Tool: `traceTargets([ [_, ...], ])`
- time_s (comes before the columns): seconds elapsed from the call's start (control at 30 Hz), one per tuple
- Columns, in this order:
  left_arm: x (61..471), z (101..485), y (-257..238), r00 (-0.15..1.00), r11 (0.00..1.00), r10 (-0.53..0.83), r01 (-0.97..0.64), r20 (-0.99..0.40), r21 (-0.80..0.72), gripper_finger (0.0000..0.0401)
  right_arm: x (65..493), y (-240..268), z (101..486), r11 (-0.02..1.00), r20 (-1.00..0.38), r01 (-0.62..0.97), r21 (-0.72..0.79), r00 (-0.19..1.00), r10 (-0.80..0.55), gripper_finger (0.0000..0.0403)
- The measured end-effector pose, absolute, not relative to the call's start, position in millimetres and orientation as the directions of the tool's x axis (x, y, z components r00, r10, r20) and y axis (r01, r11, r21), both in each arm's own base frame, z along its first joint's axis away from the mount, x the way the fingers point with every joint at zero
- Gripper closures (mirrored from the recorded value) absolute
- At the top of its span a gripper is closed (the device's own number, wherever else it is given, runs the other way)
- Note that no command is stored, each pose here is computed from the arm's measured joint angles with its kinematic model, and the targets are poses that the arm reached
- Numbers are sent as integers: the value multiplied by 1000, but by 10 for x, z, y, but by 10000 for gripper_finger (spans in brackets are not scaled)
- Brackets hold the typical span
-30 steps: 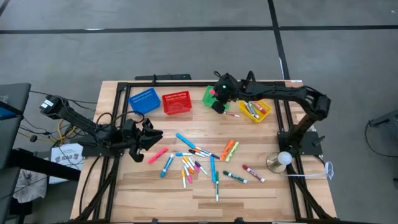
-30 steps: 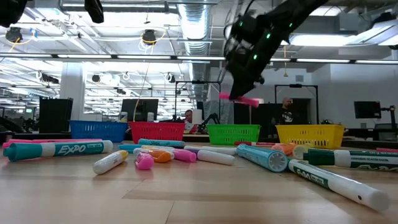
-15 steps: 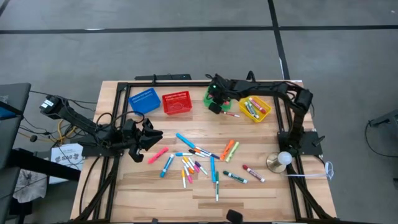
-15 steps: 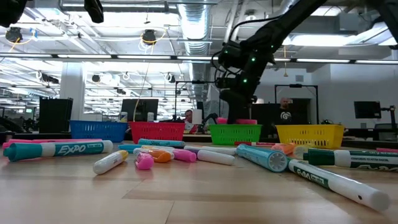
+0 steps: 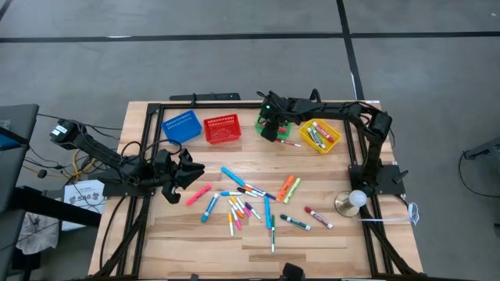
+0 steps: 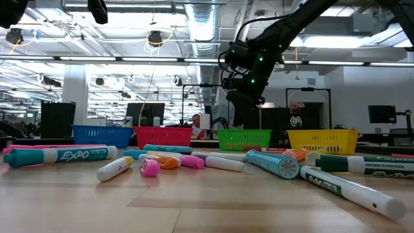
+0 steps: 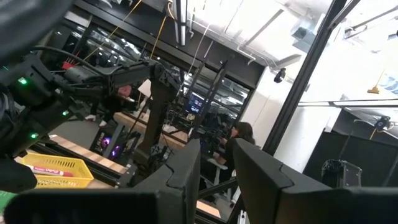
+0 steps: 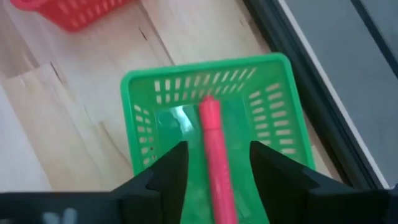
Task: Pick & Place Markers
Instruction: Put the large red marker pen into the yellow bin
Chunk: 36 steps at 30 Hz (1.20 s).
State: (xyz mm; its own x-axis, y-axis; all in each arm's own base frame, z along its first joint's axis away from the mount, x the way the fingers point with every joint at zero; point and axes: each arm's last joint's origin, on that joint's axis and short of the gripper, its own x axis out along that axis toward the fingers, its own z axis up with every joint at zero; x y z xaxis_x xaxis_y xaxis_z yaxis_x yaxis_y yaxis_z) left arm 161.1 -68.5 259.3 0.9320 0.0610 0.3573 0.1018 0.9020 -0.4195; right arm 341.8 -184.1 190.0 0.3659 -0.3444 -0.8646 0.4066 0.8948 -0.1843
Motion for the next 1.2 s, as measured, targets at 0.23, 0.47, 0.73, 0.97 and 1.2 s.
traceTargets([
  [0.23,1611,2594,-685,932,902,61,102,358,-420,304,3349,-1781,2043,872,-869,470,-139,365,-335,210],
  [0.47,1611,2594,-685,932,902,61,102,358,-420,304,3271,-1461,2550,881,-803,461,-108,482,-351,224],
  [0.73,1611,2593,-686,932,902,57,105,357,-418,304,3256,-787,2996,920,-709,387,-67,630,-316,249],
  [0.97,1626,2553,-695,946,915,44,91,321,-393,304,3343,-112,2838,972,-744,205,-111,632,-218,263],
  [1.2,1666,2500,-716,957,922,39,77,289,-380,304,3085,360,2541,986,-875,135,-97,460,-149,265],
])
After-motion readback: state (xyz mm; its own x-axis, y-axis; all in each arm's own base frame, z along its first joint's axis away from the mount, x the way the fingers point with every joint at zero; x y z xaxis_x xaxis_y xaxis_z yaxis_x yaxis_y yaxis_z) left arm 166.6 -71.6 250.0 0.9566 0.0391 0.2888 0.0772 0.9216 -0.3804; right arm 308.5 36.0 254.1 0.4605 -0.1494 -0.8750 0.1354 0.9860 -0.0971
